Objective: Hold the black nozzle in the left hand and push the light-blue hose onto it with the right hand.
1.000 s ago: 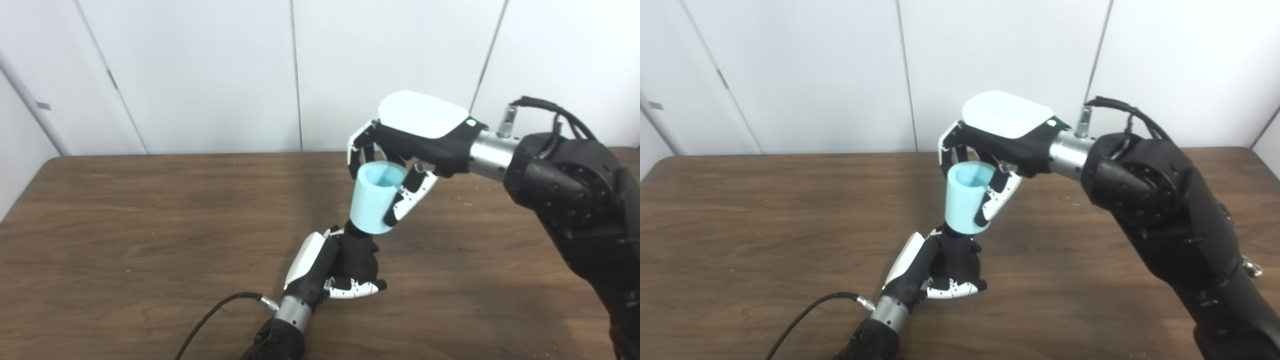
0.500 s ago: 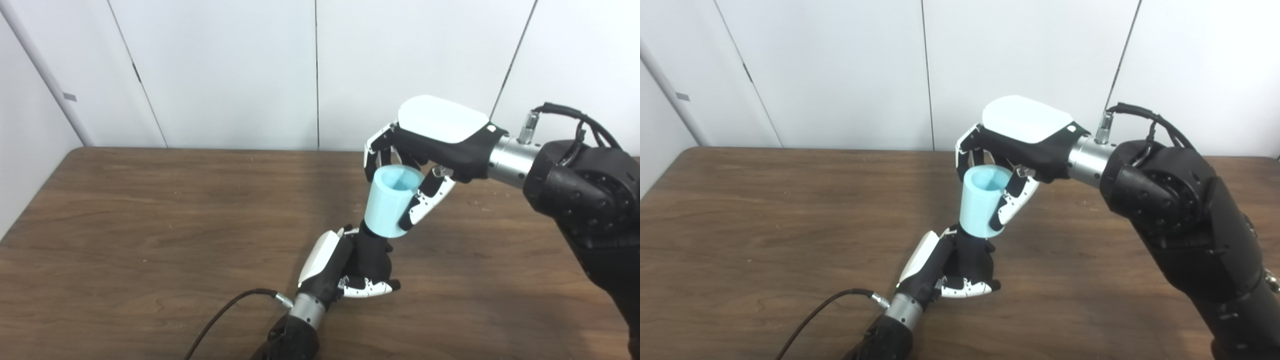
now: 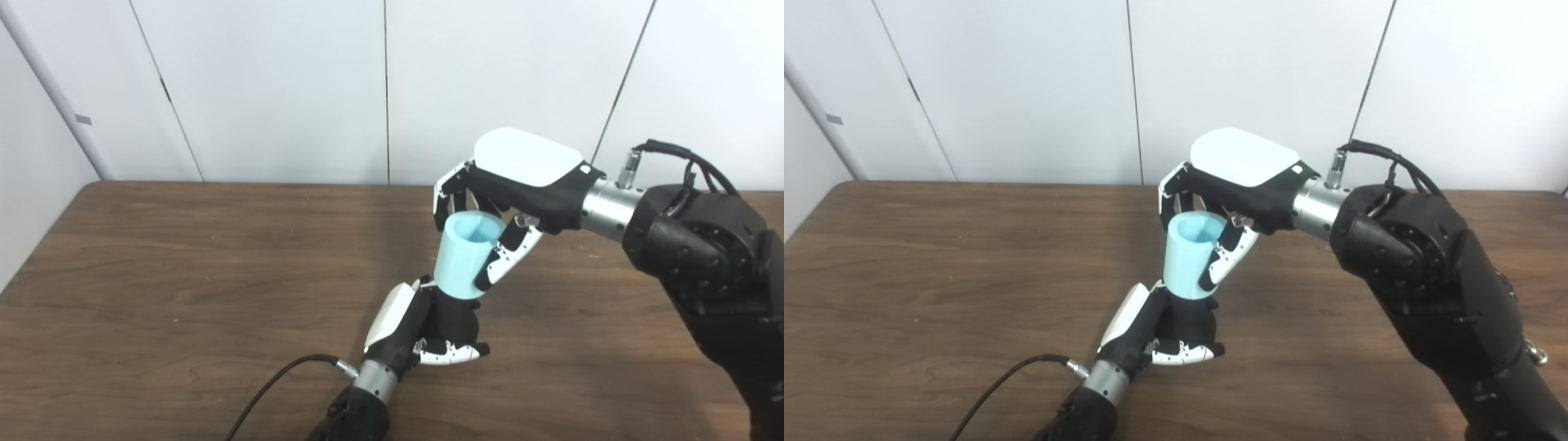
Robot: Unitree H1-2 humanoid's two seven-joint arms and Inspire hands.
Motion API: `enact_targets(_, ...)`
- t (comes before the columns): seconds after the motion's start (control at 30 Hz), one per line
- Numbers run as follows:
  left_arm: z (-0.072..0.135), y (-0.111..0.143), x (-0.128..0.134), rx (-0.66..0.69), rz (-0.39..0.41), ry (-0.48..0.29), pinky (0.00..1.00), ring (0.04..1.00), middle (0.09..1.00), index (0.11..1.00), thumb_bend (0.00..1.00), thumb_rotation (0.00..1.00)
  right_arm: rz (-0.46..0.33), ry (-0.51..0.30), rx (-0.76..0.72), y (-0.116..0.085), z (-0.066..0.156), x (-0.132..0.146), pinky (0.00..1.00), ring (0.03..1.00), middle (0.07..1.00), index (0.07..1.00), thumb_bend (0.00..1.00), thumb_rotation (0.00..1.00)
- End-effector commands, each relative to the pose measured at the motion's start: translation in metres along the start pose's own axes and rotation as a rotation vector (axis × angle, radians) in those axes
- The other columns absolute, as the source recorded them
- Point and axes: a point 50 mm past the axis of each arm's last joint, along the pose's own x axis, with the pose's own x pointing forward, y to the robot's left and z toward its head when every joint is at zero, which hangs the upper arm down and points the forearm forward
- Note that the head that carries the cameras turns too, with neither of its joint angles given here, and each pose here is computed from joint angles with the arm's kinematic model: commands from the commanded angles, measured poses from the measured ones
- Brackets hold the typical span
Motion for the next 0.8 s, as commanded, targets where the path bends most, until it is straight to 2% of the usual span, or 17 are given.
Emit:
enact_targets(0.0, -0.0255, -0.0100, -0.0204, 0.005, -0.039, 0.075, 1.00, 0.839, 0.779, 0.487, 0.51, 0.07, -0.088, -0.031, -0.052, -0.0188, 0.0078, -0.0025, 0.22, 0.299, 0.409, 0.513, 0.52, 0.00)
enact_targets(0.3, -0.0257, -0.0095, -0.0208, 0.006, -0.039, 0.073, 1.00, 0.839, 0.779, 0.487, 0.51, 0.07, -0.093, -0.036, -0.047, -0.0162, 0.0062, -0.0011, 0.23, 0.307, 0.412, 0.514, 0.52, 0.00)
enact_targets(0.53, -0.0232, -0.0096, -0.0204, 0.004, -0.041, 0.071, 1.00, 0.839, 0.779, 0.487, 0.51, 0.07, -0.105, -0.030, -0.114, -0.0155, 0.0001, 0.0017, 0.19, 0.277, 0.402, 0.511, 0.52, 0.00)
enact_targets(0.77, -0.0242, -0.0097, -0.0204, 0.001, -0.042, 0.071, 1.00, 0.839, 0.779, 0.487, 0.51, 0.07, -0.103, -0.031, -0.165, -0.0166, 0.0020, 0.0020, 0.21, 0.296, 0.413, 0.513, 0.52, 0.00)
